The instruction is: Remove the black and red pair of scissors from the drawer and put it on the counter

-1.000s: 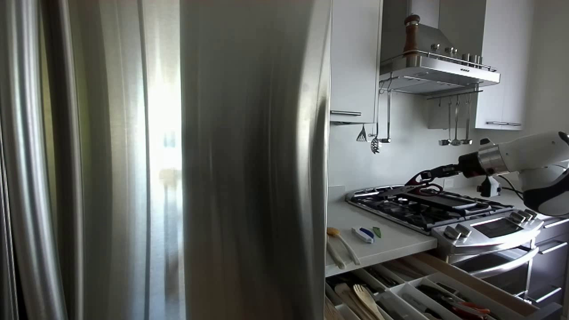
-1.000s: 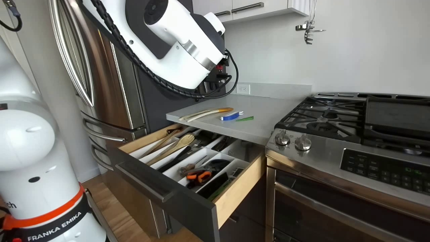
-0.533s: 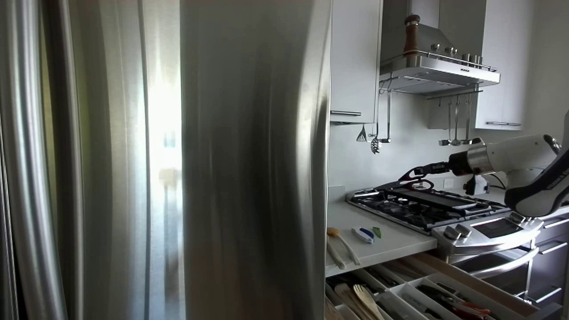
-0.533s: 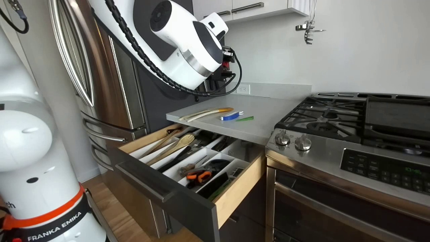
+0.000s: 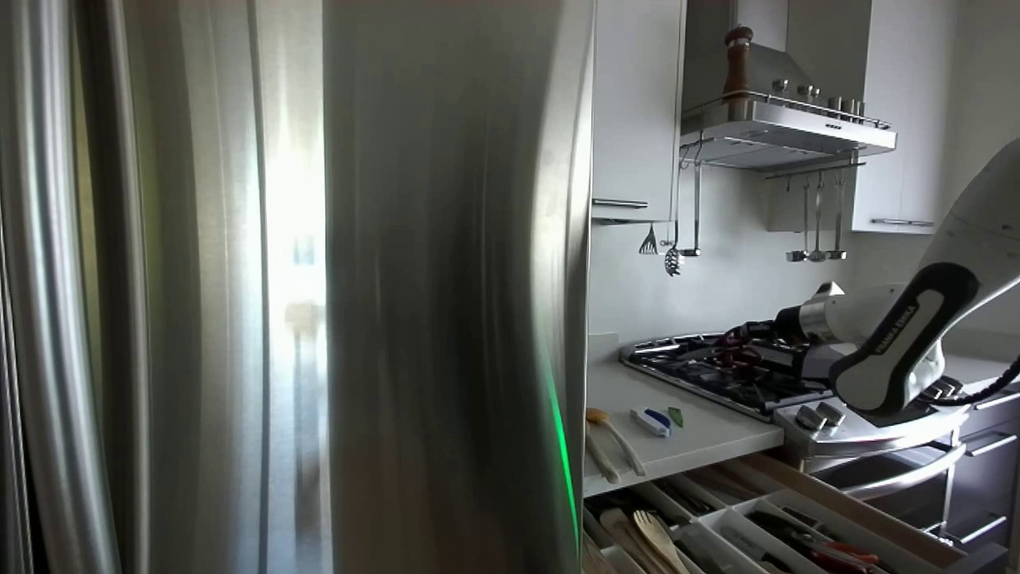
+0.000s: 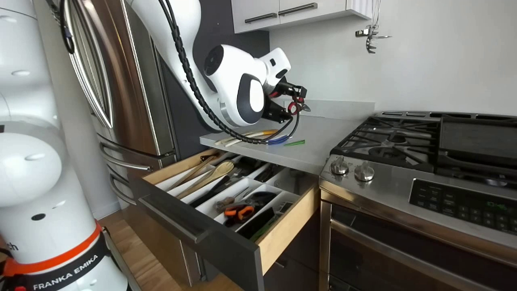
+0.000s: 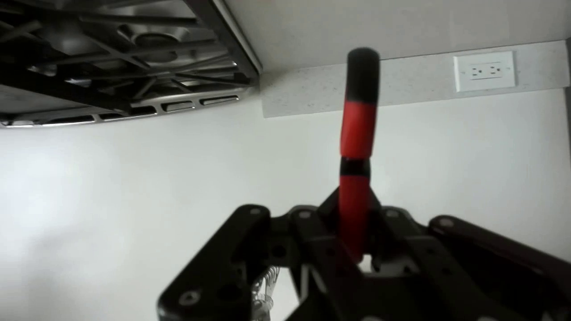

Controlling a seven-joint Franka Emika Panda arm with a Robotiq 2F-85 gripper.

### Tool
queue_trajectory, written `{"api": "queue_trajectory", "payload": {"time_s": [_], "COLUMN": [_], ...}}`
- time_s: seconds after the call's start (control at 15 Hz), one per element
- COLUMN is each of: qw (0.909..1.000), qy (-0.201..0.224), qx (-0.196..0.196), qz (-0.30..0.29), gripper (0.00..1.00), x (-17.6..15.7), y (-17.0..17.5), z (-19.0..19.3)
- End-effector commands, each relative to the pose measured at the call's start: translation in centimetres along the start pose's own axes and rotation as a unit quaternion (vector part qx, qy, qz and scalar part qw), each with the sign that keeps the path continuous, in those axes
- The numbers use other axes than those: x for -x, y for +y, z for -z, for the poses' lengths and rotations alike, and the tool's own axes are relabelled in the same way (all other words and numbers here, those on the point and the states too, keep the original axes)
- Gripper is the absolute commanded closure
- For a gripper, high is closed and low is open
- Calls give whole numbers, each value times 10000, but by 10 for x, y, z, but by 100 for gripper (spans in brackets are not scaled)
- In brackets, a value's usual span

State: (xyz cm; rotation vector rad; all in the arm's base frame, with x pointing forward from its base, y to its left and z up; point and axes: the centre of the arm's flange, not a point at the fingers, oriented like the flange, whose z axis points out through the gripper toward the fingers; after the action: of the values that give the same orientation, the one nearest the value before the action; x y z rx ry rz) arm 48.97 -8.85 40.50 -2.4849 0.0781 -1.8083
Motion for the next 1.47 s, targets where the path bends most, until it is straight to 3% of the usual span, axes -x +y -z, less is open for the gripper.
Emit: {"api": "queue_trajectory", "payload": {"time_s": [0.0, 0.07, 0.13, 0.53, 0.6, 0.87, 1.07, 1.4], "qw": [9993, 9991, 9995, 9994, 9994, 9963, 9885, 9749], "qy": [86, 150, -44, 7, 12, -115, -69, 435], "qx": [369, 390, 310, 338, 338, 598, 913, 1039], "qz": [23, 30, -6, 1, 2, 601, 1199, 1922], "gripper": [98, 98, 94, 94, 98, 98, 98, 98], "x": [35, 38, 25, 36, 35, 63, 86, 113], "y": [-23, -23, -8, -15, -15, -14, -11, -23], "z": [-35, -39, -22, -33, -34, -56, -74, -99]}}
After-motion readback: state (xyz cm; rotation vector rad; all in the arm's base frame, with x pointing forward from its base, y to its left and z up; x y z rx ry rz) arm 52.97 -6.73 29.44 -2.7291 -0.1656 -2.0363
